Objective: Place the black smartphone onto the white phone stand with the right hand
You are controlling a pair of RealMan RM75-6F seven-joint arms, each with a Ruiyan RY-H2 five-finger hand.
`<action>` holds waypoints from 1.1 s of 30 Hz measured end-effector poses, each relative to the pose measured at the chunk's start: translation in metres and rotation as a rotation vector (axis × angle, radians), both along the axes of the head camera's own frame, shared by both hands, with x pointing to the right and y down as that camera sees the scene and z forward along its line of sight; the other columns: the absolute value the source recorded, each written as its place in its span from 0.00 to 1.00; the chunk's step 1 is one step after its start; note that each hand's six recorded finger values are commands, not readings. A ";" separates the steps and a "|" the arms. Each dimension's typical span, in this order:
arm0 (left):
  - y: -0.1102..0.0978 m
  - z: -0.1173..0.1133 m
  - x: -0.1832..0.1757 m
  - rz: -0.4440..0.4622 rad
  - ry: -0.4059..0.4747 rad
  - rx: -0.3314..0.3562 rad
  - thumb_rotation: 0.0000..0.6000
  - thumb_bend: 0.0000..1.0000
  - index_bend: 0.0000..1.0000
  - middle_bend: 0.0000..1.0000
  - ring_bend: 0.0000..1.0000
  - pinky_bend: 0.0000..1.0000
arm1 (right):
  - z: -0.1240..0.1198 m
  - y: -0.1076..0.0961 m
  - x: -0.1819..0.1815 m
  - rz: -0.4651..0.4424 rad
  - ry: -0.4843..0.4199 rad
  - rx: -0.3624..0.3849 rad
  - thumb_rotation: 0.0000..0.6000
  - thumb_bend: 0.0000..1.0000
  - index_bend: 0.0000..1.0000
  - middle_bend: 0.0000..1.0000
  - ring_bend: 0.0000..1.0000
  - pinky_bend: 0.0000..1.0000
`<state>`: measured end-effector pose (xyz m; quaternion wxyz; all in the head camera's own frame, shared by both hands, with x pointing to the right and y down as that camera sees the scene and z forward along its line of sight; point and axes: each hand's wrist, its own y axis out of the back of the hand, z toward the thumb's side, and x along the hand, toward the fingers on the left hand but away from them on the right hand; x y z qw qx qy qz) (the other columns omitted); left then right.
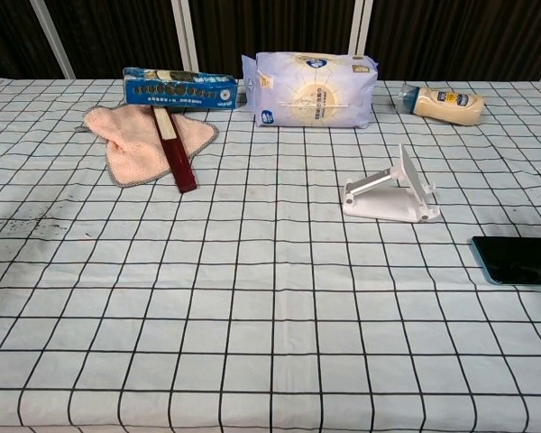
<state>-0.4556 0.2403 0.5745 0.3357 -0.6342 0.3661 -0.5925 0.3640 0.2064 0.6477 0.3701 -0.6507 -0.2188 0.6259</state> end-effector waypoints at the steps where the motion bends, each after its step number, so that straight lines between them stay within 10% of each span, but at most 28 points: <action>1: 0.000 0.000 0.000 0.000 0.000 -0.002 1.00 0.00 0.00 0.00 0.00 0.00 | 0.003 0.000 -0.002 -0.003 0.004 -0.009 1.00 0.15 0.15 0.18 0.14 0.16; 33: -0.001 0.002 -0.002 -0.016 0.006 -0.026 1.00 0.00 0.00 0.00 0.00 0.00 | 0.052 -0.013 -0.027 0.069 0.019 -0.091 1.00 0.21 0.28 0.25 0.21 0.16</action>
